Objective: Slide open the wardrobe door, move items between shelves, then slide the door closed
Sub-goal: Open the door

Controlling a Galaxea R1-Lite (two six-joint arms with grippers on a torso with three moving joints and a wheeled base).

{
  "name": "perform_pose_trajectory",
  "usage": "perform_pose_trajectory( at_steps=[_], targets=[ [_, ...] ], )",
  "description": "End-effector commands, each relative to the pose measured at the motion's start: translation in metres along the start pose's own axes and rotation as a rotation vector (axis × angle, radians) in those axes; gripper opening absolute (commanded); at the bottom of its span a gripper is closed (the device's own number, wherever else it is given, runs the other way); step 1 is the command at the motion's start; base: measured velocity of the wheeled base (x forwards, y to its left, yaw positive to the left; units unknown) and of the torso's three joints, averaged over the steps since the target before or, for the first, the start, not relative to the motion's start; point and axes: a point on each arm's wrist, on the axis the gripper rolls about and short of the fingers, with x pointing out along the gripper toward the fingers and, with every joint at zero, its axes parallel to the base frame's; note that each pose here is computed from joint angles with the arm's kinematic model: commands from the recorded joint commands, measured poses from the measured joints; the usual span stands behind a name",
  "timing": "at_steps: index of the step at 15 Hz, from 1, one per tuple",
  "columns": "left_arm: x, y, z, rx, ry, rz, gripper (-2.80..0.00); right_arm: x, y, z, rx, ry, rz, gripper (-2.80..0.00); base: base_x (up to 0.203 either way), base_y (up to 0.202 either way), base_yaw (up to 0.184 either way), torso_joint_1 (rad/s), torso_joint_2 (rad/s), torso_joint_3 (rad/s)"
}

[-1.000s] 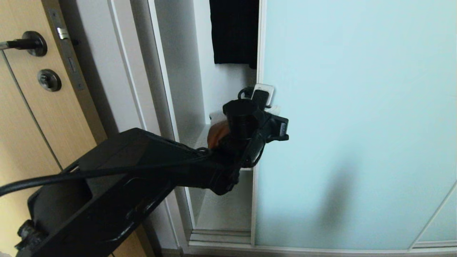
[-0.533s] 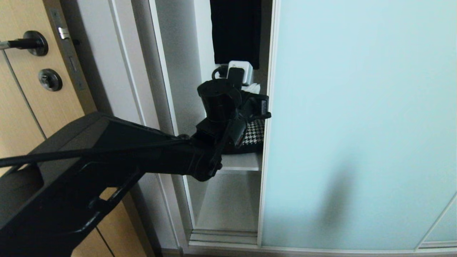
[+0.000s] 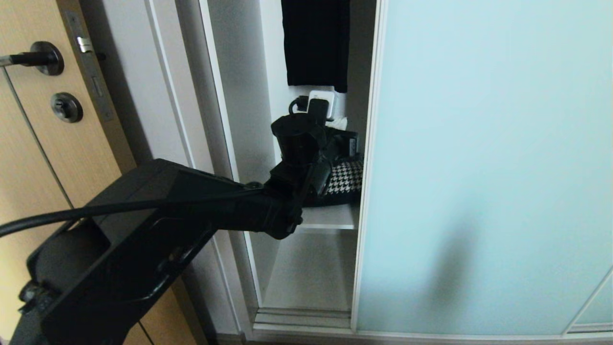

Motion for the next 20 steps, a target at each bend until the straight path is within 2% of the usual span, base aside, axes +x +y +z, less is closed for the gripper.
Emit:
perform_pose_trajectory(
  at_steps=[1, 3, 6, 9, 16, 20],
  targets=[
    [0.01, -0.005, -0.031, 0.007, 0.022, 0.001, -2.8, 0.0, 0.0, 0.0, 0.0, 0.001, 0.0, -2.8, 0.0, 0.0, 0.0, 0.0, 0.0, 0.0],
    [0.018, -0.008, -0.046, 0.01, 0.028, -0.001, -2.8, 0.0, 0.0, 0.0, -0.001, 0.001, 0.0, -2.8, 0.0, 0.0, 0.0, 0.0, 0.0, 0.0],
    [0.022, -0.013, -0.054, 0.013, 0.042, -0.015, -2.8, 0.0, 0.0, 0.0, 0.0, 0.002, 0.0, -2.8, 0.0, 0.0, 0.0, 0.0, 0.0, 0.0],
    [0.019, -0.029, -0.06, 0.011, 0.068, -0.068, -2.8, 0.0, 0.0, 0.0, 0.0, 0.001, 0.0, -2.8, 0.0, 0.0, 0.0, 0.0, 0.0, 0.0],
    [0.013, -0.051, -0.069, 0.003, 0.085, -0.146, -2.8, 0.0, 0.0, 0.0, 0.0, 0.002, 0.0, -2.8, 0.0, 0.0, 0.0, 0.0, 0.0, 0.0],
    [0.006, -0.07, -0.082, -0.002, 0.106, -0.206, -2.8, 0.0, 0.0, 0.0, -0.001, 0.001, 0.0, -2.8, 0.0, 0.0, 0.0, 0.0, 0.0, 0.0]
  ],
)
